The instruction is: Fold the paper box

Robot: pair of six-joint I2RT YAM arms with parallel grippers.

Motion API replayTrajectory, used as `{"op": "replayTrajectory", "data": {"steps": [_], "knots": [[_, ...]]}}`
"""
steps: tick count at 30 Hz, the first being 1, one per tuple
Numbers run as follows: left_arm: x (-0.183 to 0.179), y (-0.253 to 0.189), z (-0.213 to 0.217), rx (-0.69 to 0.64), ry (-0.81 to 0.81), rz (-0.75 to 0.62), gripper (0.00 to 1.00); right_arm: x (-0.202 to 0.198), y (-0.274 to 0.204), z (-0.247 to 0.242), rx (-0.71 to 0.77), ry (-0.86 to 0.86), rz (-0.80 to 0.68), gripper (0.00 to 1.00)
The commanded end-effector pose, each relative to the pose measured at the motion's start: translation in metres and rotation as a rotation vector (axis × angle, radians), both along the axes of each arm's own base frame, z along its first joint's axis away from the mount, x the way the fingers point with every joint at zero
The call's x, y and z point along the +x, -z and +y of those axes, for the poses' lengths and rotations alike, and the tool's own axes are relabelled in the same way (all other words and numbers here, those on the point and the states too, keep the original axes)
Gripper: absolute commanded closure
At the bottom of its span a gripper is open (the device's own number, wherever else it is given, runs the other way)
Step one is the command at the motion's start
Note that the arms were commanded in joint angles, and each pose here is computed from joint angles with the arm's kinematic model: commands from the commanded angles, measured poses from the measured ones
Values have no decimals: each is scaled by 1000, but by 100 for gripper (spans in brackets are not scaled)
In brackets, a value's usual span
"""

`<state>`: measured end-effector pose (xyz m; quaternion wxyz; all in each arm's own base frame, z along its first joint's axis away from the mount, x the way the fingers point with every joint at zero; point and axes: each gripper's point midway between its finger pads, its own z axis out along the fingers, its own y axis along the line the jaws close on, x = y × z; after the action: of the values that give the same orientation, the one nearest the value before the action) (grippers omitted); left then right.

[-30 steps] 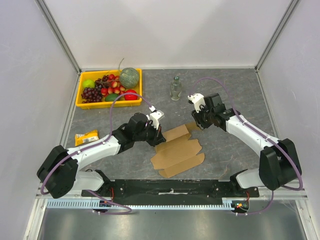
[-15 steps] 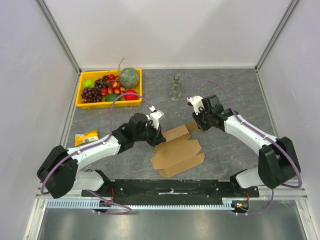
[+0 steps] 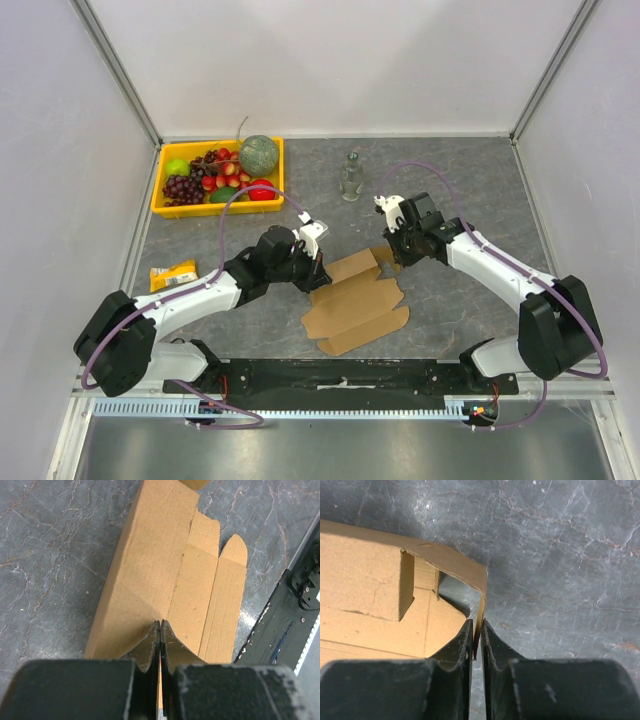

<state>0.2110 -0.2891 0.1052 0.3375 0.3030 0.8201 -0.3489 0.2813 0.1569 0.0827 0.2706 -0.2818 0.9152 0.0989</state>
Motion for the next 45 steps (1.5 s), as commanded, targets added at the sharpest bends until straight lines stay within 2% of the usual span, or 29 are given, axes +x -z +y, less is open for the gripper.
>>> {"op": "replayTrajectory", "data": {"steps": [1,25,33,39,41,45], "knots": [[1,-6,-3,-15,1,-7,98,-3,-17,11,41,17,30,85],[-1,-5,-2,-14,5,-6,98,-3,-47,36,100,-37,2,89],[0,-7,-2,-17,3,-9,98,1,-46,16,-57,-92,-46,90],[3,-13,-5,-21,5,-23,98,-3,-38,12,-84,-97,-39,93],[4,-16,-5,-21,6,-30,98,-3,-36,11,-85,-99,-38,92],[4,-16,-6,-18,8,-30,98,6,-40,12,-80,-82,-88,79]]}}
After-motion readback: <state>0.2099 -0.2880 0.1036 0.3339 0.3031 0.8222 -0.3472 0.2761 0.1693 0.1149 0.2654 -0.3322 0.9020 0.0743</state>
